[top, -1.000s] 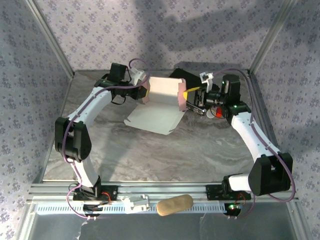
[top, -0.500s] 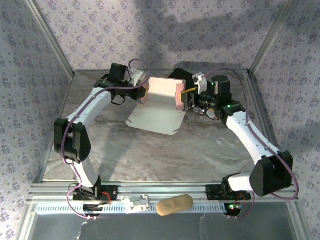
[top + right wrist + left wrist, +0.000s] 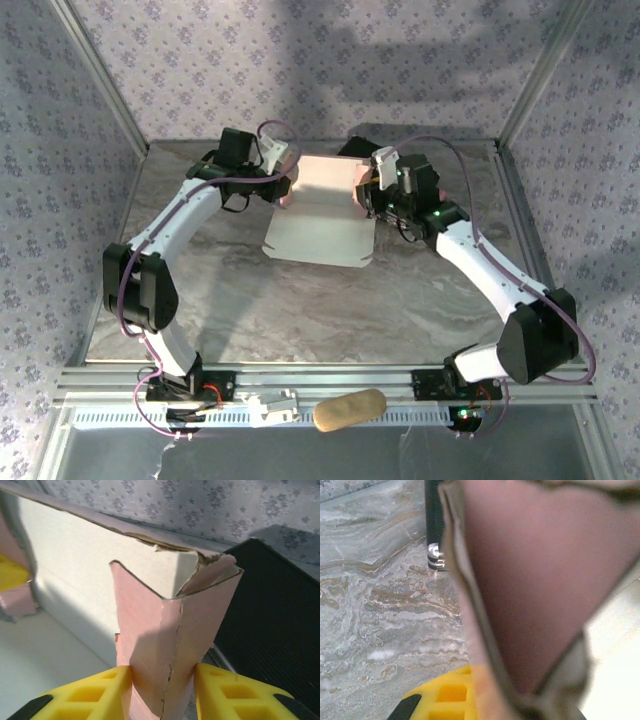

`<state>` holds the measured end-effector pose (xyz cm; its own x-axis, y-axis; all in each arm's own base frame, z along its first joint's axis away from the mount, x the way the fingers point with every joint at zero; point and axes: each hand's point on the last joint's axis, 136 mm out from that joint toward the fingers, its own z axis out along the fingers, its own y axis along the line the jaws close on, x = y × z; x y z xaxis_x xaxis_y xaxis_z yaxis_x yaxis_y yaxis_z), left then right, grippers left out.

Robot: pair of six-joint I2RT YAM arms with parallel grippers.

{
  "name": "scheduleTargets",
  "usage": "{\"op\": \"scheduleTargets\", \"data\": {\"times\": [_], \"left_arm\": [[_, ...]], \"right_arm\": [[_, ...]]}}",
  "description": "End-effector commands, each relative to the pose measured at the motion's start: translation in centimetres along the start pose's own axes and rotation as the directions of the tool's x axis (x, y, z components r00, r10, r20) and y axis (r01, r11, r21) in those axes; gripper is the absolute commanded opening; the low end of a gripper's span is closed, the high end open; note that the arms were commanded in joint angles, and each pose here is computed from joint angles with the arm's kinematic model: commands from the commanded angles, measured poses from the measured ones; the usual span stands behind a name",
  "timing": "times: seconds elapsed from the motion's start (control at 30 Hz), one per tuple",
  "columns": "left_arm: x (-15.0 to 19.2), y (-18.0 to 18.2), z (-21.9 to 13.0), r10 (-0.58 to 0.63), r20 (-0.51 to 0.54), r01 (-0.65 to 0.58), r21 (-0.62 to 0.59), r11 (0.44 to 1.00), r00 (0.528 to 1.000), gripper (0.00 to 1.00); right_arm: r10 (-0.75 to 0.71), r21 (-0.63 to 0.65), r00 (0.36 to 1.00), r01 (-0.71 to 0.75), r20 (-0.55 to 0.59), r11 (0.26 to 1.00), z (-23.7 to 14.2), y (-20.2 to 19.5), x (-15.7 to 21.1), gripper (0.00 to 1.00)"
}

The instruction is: Fold the paper box

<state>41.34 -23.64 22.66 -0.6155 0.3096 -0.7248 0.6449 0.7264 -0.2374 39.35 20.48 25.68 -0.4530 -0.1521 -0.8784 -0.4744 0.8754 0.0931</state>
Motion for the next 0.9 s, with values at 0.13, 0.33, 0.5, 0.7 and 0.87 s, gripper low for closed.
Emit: {"op": "scheduleTargets", "data": {"times": [0.13,0.33,0.5,0.7,0.87], "left_arm": [[-1.6,-3.1,-1.0,0.064,0.046,-0.065,0.029,0.997,0.997,0.0],[-1.6,-2.3,-0.6,0.011,0.044,-0.008,-0.075,0.997,0.999,0.0],[-0.2,-1.9,0.7,-0.025,0.016,0.027,-0.185,0.982,1.0,0.0],[2.5,-0.9,3.5,-0.102,-0.005,0.096,-0.294,0.951,0.995,0.0],[4.7,0.6,6.2,-0.179,-0.016,0.157,-0.41,0.899,0.984,0.0]], "right_arm": [[-0.018,0.131,1.0,0.02,-0.019,0.991,1.5,-0.4,0.7,0.14],[-0.01,0.272,1.0,0.014,-0.017,0.962,1.7,-1.0,1.1,0.0],[0.023,0.337,0.997,0.002,-0.069,0.942,2.9,-1.4,3.3,0.0],[0.092,0.424,0.987,-0.028,-0.132,0.905,4.4,-3.0,6.4,0.0],[0.144,0.513,0.972,-0.029,-0.186,0.858,5.4,-4.4,8.1,0.0]]}}
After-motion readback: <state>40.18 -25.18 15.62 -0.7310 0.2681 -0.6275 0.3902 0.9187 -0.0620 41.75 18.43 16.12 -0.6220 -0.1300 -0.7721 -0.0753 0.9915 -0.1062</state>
